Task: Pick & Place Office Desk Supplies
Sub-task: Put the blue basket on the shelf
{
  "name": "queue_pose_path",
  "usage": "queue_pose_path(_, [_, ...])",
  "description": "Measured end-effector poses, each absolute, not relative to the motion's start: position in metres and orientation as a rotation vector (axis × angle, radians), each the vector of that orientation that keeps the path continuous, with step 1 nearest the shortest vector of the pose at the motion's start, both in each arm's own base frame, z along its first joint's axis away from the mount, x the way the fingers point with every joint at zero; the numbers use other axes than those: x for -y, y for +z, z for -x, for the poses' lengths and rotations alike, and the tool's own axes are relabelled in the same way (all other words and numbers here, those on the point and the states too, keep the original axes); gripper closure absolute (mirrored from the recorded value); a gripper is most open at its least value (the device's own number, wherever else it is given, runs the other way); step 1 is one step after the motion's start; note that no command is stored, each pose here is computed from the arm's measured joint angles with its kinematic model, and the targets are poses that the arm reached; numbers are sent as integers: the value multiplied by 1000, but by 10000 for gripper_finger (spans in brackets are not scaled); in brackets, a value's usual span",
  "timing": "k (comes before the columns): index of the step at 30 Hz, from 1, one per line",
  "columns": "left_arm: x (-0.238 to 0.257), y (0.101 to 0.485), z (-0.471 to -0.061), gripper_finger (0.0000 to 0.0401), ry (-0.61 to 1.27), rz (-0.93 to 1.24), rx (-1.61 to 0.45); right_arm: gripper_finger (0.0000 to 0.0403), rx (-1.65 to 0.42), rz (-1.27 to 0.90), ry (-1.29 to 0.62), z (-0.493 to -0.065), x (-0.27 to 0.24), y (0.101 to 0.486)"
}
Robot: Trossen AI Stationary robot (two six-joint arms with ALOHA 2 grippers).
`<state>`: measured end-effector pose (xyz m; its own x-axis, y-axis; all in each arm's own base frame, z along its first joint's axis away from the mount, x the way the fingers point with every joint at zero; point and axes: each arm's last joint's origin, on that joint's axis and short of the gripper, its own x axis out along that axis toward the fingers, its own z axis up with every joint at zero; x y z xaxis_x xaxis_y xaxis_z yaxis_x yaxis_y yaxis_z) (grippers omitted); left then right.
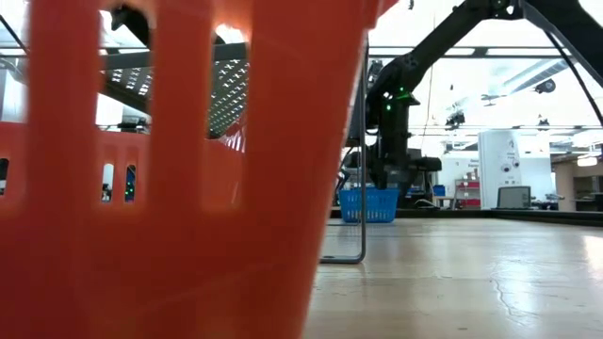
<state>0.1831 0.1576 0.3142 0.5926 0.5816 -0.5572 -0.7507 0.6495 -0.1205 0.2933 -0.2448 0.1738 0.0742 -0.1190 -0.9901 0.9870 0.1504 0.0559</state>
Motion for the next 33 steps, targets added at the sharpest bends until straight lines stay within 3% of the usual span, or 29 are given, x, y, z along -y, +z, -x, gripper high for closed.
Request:
queue_pose_path(10, [-158, 314, -183, 181, 794, 364, -507, 276, -1133, -1033, -1110, -292, 245, 177])
queue_pose_path(23, [-158, 314, -183, 180, 794, 363, -507, 385, -1125, -1027, -1104, -293, 245, 178])
queue_pose_path(33, [-158, 314, -183, 181, 794, 361, -508, 392, -1124, -1016, -1094, -292, 245, 180])
